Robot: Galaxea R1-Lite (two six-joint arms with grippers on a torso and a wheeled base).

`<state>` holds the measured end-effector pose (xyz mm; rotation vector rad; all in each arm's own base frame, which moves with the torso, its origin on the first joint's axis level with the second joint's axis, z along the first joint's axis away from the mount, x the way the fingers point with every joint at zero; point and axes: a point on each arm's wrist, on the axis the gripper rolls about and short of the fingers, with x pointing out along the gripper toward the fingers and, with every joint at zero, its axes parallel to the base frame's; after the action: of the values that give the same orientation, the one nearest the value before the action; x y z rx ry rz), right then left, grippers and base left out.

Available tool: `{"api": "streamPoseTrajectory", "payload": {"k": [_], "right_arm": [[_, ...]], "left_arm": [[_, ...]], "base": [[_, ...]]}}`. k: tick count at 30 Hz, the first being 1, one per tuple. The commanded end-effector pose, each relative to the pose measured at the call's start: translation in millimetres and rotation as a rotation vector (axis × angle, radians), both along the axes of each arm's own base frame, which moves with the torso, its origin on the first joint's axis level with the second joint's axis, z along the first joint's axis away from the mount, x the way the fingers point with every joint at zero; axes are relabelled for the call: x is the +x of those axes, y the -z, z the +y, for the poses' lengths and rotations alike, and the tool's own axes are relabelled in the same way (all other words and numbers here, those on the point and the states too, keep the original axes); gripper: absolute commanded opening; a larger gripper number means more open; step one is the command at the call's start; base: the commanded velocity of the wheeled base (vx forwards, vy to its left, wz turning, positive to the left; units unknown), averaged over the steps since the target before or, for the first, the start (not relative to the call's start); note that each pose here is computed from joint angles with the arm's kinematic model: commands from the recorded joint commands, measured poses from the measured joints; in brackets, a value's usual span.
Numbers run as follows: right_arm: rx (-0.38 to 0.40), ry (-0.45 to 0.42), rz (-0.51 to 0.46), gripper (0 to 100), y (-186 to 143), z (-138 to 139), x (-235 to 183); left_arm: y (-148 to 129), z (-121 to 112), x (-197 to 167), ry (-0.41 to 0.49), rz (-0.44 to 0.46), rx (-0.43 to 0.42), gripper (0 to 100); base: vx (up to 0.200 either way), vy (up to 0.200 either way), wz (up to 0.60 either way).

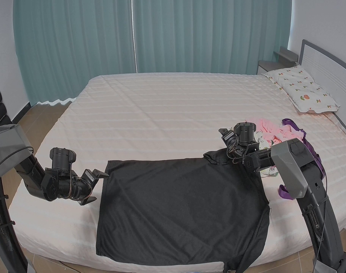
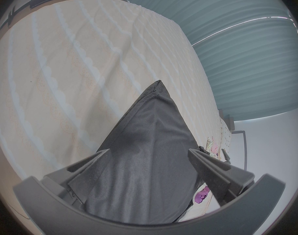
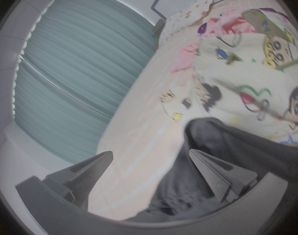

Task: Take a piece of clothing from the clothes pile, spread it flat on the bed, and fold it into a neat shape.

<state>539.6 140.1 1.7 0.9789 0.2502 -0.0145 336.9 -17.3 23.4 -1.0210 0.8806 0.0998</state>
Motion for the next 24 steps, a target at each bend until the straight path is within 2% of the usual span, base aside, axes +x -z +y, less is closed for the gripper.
{"api": "streamPoseTrajectory", "payload": {"k": [1, 6, 10, 11, 14, 15, 20, 22, 24], "right_arm": [[0.026, 0.003, -0.125, 100, -32.3, -7.4, 3.5], [0.004, 0.017, -0.101, 100, -36.0, -18.4, 5.2], [-0.046, 0.031, -0.026, 100, -22.9, -25.4, 2.0], [-0.102, 0.017, 0.028, 100, -15.0, -26.0, -8.5], [-0.151, -0.007, 0.089, 100, -11.8, -26.5, -29.6], [-0.151, -0.007, 0.089, 100, -11.8, -26.5, -29.6], [-0.213, -0.044, 0.134, 100, -17.0, -33.0, -84.2], [-0.214, -0.054, 0.138, 100, -17.7, -34.1, -95.5], [-0.218, -0.073, 0.159, 100, -13.7, -38.3, -124.3]], "left_arm": [[0.1, -0.2, 0.0, 0.0, 0.0, 0.0, 100], [0.1, -0.2, 0.0, 0.0, 0.0, 0.0, 100], [0.3, -0.2, -0.4, 0.0, 0.002, 0.0, 100], [0.3, -0.2, -0.4, 0.001, 0.001, 0.001, 100], [-0.6, -0.2, -0.6, 0.0, 0.0, 0.0, 100], [-1.2, -0.1, -1.1, -0.001, 0.001, -0.001, 100], [1.7, -1.9, -10.2, 0.009, 0.024, 0.001, 100], [-0.5, -2.3, -12.2, 0.012, 0.02, 0.002, 100], [-5.0, -2.6, -16.2, 0.013, 0.014, 0.002, 100]], "base": [[0.0, 0.0, 0.0], [0.0, 0.0, 0.0], [0.0, 0.0, 0.0], [0.0, 0.0, 0.0], [0.0, 0.0, 0.0], [-0.2, 0.0, 0.0], [-0.2, 0.0, 0.0], [-0.2, 0.0, 0.0], [-0.2, 0.0, 0.0]]}}
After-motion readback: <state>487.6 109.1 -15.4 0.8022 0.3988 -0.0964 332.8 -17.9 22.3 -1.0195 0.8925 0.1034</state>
